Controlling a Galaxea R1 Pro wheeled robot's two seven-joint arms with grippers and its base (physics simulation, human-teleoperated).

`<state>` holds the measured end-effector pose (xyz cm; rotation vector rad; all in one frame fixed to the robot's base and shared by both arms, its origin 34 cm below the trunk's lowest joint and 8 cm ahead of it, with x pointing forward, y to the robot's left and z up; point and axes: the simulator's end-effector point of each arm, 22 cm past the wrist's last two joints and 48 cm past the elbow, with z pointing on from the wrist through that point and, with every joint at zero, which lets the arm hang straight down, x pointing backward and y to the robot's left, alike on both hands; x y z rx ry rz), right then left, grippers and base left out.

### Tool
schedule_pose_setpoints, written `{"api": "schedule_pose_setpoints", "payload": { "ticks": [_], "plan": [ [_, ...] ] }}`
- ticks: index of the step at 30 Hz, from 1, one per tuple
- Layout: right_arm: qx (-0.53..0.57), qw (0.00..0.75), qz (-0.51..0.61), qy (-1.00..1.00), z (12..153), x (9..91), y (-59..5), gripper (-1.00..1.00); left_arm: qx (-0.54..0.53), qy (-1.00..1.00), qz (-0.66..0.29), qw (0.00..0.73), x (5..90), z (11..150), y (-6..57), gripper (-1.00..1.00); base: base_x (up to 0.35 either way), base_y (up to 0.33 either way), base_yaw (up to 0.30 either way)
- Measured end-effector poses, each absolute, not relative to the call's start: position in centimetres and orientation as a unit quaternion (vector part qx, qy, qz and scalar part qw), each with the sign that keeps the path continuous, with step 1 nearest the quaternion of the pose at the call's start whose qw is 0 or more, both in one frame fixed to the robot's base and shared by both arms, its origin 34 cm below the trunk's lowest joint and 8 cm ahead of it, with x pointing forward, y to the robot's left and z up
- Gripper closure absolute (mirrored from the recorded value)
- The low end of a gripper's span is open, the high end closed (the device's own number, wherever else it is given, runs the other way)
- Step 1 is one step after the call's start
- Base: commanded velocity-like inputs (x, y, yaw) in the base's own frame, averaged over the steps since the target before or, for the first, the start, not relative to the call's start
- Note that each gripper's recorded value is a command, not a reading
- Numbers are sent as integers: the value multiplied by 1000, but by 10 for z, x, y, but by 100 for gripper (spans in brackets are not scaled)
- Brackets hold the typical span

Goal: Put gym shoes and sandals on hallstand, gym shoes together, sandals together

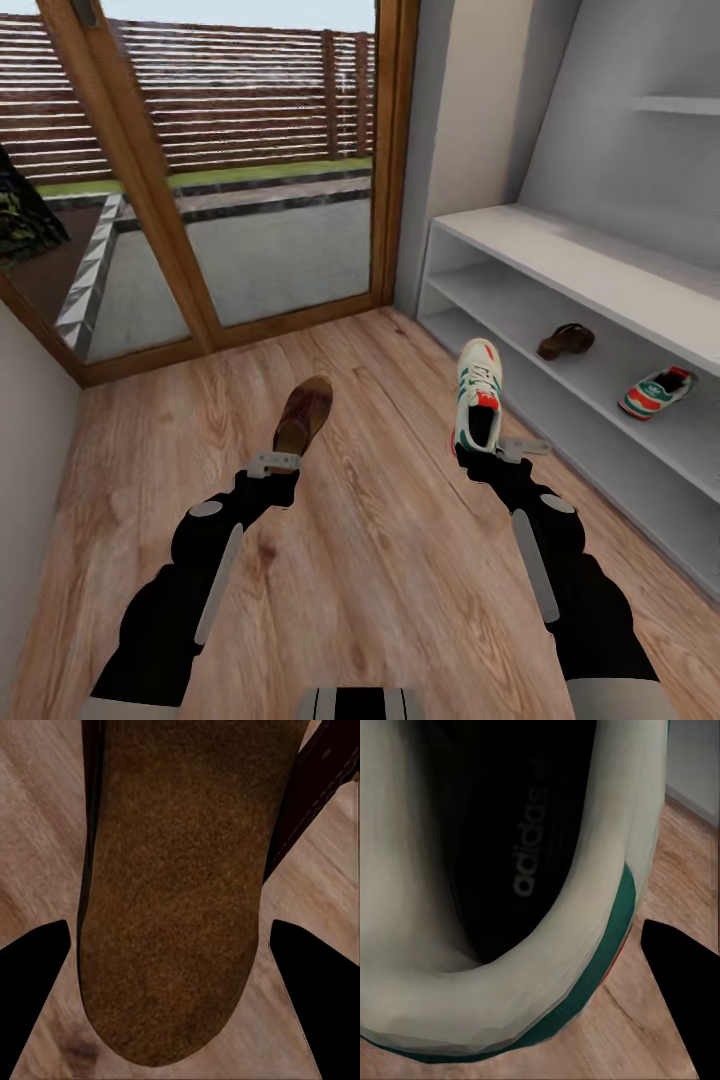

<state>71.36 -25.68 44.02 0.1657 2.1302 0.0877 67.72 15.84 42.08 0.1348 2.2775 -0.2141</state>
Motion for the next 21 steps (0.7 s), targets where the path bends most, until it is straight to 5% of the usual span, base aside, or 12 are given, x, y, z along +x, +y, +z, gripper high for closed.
{"api": "schedule_pose_setpoints", "payload": {
  "ticks": [21],
  "plan": [
    [71, 525, 33, 847, 452, 723, -261, 100, 53, 908, -86, 407, 676, 414, 158, 100, 329, 67, -183]
  ]
}}
